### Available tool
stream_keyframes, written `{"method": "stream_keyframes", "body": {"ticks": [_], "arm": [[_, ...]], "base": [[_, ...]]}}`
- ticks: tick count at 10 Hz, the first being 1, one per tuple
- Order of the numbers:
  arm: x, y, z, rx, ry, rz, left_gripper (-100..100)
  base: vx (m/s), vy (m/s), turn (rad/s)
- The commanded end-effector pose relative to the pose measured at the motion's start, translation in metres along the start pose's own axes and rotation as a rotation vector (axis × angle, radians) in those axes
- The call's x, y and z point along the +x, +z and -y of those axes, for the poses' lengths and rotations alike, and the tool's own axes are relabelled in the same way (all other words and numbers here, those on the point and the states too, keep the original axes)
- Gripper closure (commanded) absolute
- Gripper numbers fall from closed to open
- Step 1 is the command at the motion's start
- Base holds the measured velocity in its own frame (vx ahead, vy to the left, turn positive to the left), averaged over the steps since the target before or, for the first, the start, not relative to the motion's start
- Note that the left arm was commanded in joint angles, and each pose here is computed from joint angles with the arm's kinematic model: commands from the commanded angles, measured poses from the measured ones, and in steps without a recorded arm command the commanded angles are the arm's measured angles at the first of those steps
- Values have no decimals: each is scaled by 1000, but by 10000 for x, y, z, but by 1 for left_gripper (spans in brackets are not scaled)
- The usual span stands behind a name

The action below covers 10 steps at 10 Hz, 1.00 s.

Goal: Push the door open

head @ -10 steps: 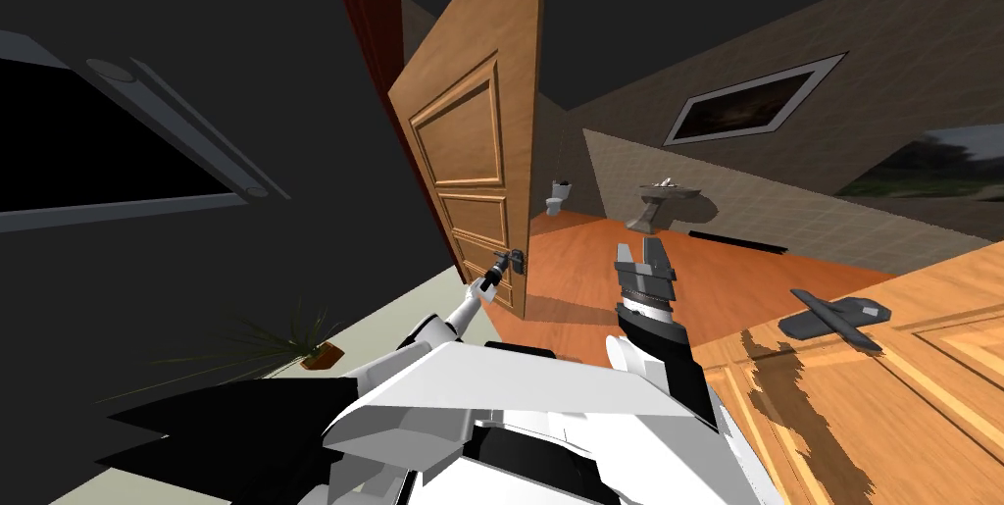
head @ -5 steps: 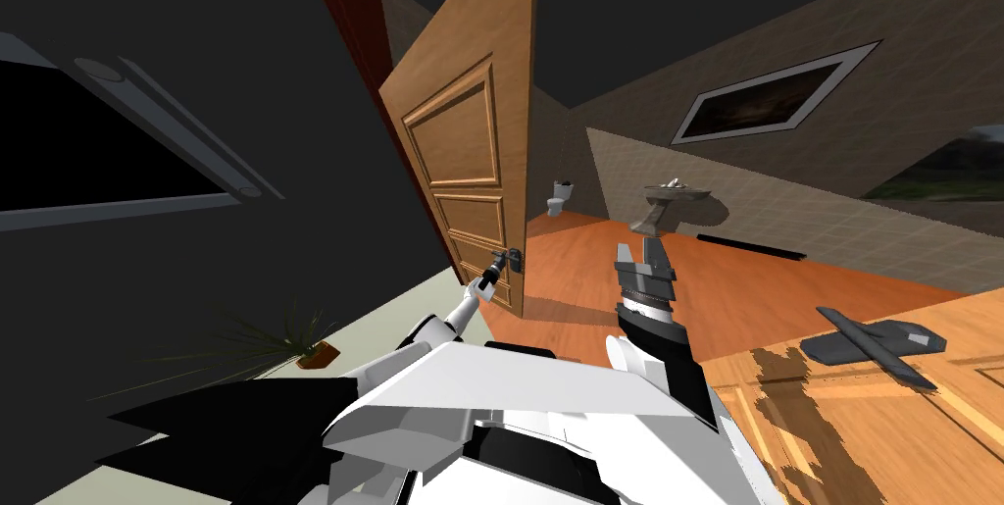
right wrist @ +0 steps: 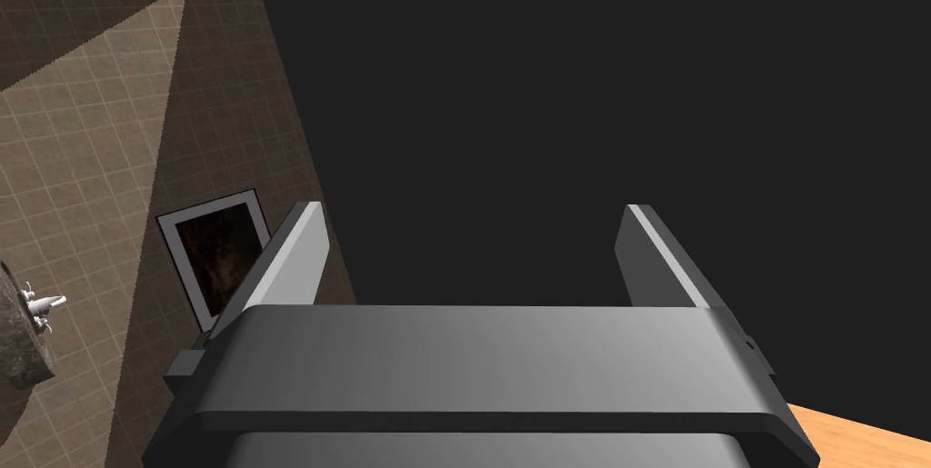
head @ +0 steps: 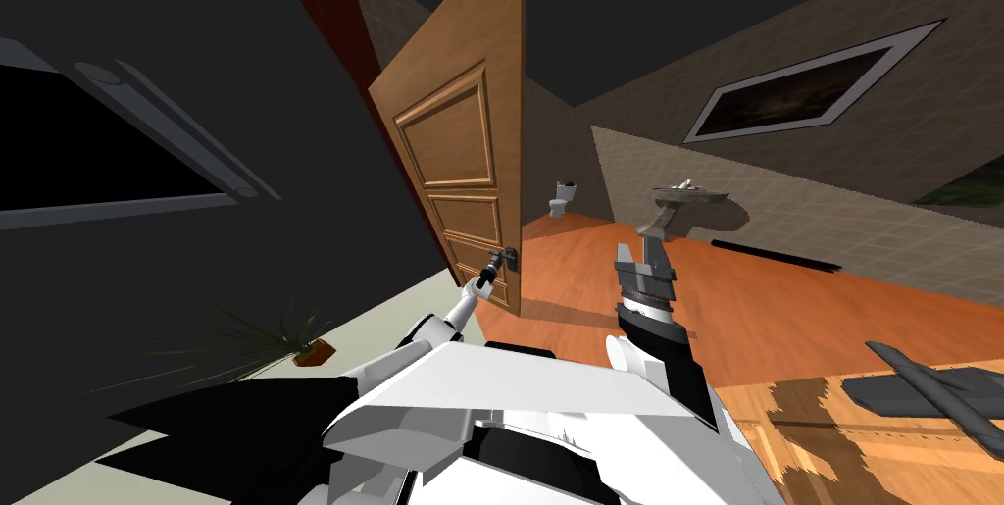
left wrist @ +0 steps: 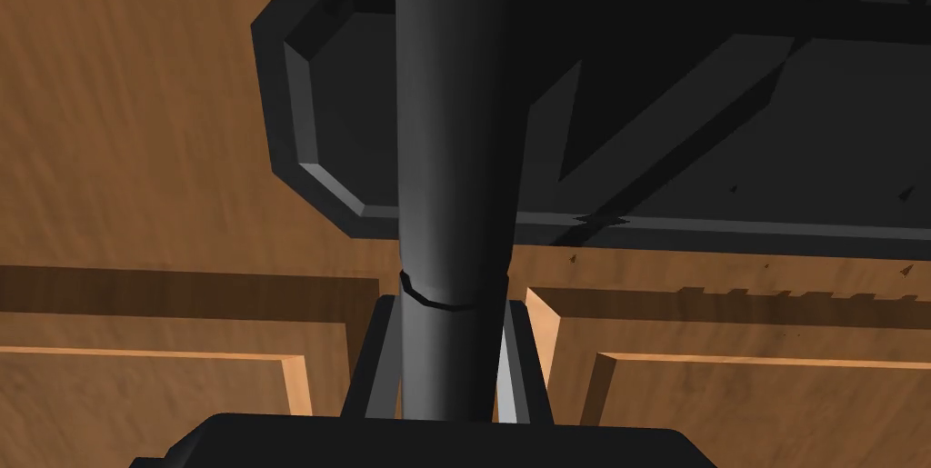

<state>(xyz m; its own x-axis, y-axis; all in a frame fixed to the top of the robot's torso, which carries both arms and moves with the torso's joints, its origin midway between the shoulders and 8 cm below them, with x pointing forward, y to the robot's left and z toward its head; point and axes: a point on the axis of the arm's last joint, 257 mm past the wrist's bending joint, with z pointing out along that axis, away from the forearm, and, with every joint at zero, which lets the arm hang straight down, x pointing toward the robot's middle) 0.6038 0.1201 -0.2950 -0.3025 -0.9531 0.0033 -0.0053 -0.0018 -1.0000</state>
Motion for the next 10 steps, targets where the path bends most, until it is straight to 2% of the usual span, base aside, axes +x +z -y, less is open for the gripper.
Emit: {"method": "stream_keyframes", "body": {"ticks": [1, 3, 4, 6, 10], "arm": [[-101, 5, 29, 6, 4, 22, 100], [-100, 2, -7, -1, 3, 23, 100], [-215, -9, 4, 1, 4, 45, 100], [-288, -20, 5, 1, 4, 59, 100], [-546, -66, 8, 2, 4, 111, 100]], "base": [[105, -150, 57], [69, -105, 45], [115, -54, 40], [144, -111, 50], [167, -126, 53]]}}
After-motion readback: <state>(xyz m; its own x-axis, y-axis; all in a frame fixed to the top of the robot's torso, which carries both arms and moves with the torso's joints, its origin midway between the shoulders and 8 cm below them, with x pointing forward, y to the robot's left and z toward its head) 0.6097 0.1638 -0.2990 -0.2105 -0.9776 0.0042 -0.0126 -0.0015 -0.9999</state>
